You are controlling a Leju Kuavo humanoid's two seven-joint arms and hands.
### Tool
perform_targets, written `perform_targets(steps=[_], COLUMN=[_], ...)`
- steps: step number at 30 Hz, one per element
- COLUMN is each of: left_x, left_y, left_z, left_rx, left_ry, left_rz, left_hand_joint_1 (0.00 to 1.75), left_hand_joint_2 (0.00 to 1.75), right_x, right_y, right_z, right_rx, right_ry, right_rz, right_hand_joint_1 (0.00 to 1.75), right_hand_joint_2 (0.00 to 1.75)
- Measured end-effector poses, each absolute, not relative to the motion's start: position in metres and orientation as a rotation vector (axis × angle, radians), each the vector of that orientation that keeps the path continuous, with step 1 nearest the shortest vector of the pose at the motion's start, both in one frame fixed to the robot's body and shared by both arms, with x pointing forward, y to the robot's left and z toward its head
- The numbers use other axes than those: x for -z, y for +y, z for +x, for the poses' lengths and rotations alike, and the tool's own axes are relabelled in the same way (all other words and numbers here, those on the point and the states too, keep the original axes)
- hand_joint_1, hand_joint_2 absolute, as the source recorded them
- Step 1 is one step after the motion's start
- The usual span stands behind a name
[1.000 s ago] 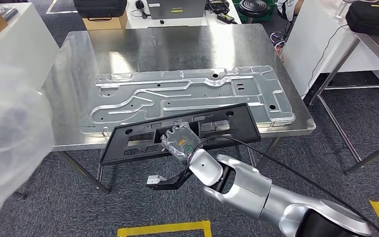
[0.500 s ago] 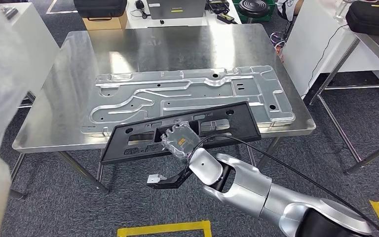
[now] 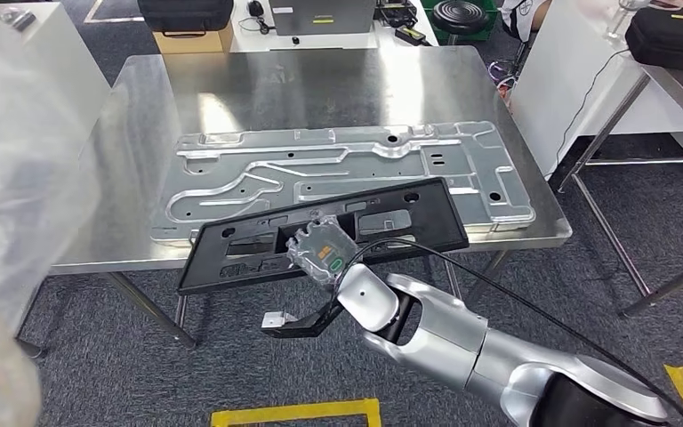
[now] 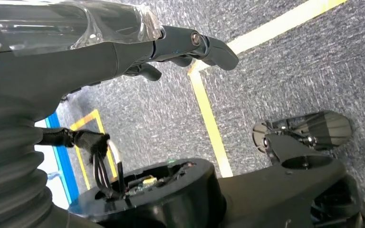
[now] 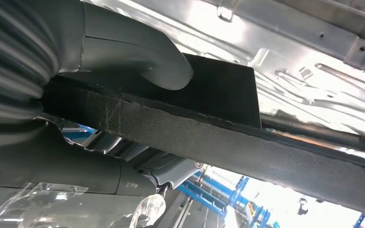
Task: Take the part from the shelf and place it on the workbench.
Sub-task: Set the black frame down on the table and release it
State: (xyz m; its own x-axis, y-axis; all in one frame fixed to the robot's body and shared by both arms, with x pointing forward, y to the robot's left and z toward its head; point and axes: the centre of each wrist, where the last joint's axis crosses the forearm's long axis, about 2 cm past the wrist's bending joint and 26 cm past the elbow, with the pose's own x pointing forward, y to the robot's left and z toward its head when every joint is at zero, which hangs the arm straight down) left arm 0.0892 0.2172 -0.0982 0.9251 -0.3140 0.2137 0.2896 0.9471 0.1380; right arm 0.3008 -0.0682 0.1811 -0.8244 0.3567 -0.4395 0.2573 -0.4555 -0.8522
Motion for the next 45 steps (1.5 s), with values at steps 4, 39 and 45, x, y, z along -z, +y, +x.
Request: perform_targets(steps=[4,39,45], left_x=[0.098,0.100,0.100], left_y=[0.217,0.218,0.219], left_z=[0.088,0.082,0.083], left_rx=[0.311,0.311,0.306], left_ry=[-0.237,-0.218,-0.218], left_rz=[0.103,0.105,0.109], left_hand_joint_1=[0.00,0.00,0.00], left_hand_joint_2=[1.75,1.75,1.75], right_x=[-0.178,-0.172,-0.177], right_y=[-0.069,-0.071,-0.069], right_z=[0.300,0.297,0.301], right_rx=[-2.478,-2.498,-2.492], right_ry=[-1.589,-1.568,-1.578], right_rz=[-0.903,-0.910,-1.029], right_hand_joint_1=[1.75,1.75,1.75], right_hand_joint_2=[1.75,1.75,1.75])
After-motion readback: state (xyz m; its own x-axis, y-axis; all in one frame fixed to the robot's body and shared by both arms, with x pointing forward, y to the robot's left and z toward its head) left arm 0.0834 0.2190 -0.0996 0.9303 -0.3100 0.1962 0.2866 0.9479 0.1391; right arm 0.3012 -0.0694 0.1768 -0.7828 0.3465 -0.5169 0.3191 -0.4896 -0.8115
